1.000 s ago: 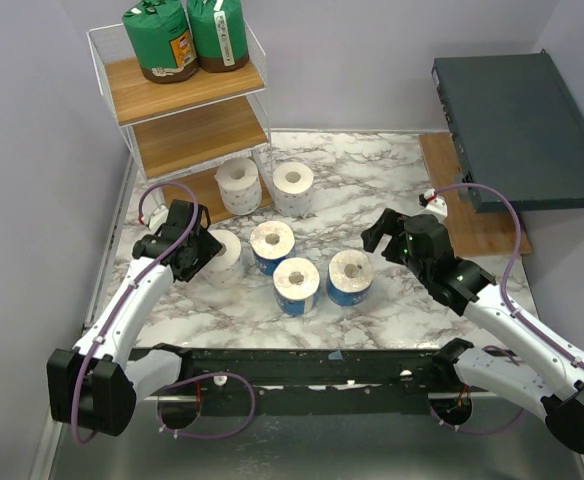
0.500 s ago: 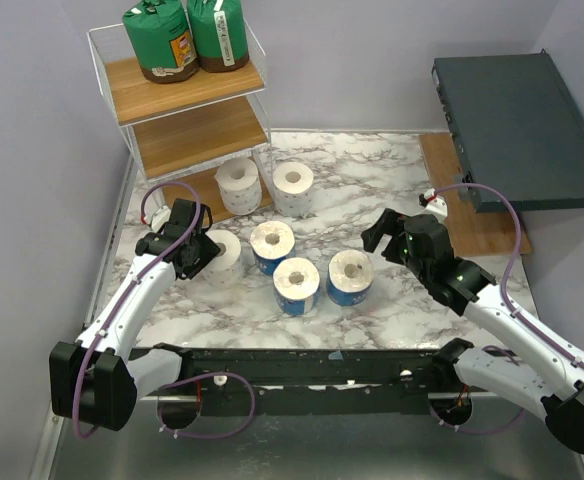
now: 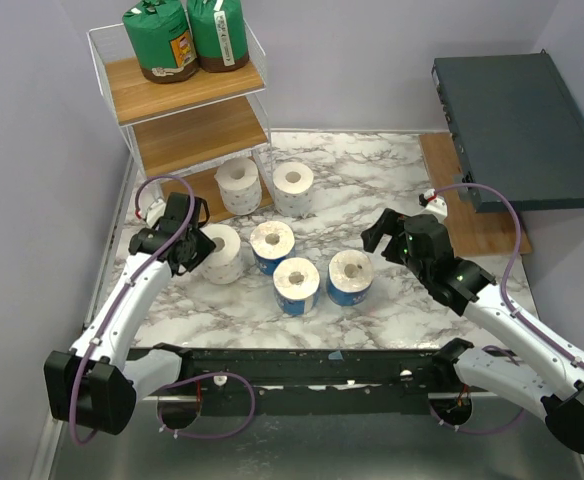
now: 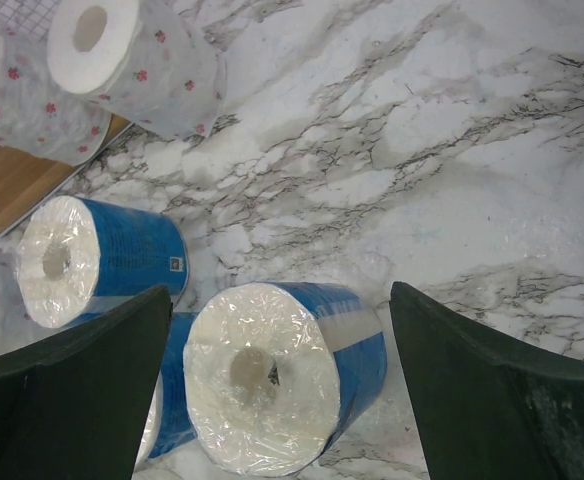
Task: Place and organize the paper towels onto the shelf
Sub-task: Pick up the paper towel from the center of the board, then place the paper towel on the shelf.
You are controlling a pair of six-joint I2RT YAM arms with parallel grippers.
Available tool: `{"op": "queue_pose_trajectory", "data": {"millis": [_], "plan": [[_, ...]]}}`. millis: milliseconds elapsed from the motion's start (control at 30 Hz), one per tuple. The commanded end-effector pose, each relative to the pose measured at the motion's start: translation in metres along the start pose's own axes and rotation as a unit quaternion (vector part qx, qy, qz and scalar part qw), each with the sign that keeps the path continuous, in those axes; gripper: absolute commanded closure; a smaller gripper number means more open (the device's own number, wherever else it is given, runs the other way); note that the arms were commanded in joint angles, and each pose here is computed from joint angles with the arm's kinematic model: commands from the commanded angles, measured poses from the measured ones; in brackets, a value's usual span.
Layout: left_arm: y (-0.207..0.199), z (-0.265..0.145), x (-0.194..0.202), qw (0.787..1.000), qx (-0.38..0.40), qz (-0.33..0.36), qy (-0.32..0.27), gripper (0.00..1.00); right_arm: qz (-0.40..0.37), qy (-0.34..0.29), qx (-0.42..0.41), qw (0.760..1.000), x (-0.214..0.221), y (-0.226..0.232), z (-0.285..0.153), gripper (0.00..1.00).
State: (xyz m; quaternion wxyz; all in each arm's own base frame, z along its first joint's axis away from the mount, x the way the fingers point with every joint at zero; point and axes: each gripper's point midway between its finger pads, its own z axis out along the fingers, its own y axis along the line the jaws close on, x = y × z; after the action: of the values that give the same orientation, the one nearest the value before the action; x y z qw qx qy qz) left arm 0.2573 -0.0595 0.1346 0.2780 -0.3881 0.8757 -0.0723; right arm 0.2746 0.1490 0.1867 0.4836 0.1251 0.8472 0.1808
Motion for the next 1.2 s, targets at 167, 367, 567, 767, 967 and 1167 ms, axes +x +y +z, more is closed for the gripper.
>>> {"op": "queue_pose_trajectory", "data": {"millis": [167, 367, 567, 767, 967, 1167], "plan": [[-0.024, -0.028, -0.043, 0.991, 0.03, -0.113, -0.058, 0.86, -0.006, 0.006, -0.003, 1.0, 0.004, -0.003, -0.003, 0.07], [-0.029, -0.023, -0.056, 0.969, 0.031, -0.23, -0.085, 0.94, -0.003, 0.009, -0.008, 1.0, 0.006, -0.002, -0.005, 0.07], [-0.032, -0.022, -0.067, 0.946, 0.024, -0.307, -0.1, 1.0, -0.004, 0.008, -0.009, 1.0, 0.007, -0.003, -0.007, 0.07], [-0.031, -0.018, -0.079, 0.929, -0.008, -0.35, -0.121, 1.0, -0.005, 0.015, -0.013, 1.0, 0.011, -0.003, -0.008, 0.07], [-0.033, -0.009, -0.094, 0.917, -0.023, -0.365, -0.16, 1.0, -0.004, 0.022, -0.017, 1.0, 0.015, -0.003, -0.007, 0.07], [-0.038, 0.011, -0.097, 0.911, -0.034, -0.376, -0.166, 1.0, -0.004, 0.025, -0.017, 1.0, 0.018, -0.004, -0.007, 0.07]]}}
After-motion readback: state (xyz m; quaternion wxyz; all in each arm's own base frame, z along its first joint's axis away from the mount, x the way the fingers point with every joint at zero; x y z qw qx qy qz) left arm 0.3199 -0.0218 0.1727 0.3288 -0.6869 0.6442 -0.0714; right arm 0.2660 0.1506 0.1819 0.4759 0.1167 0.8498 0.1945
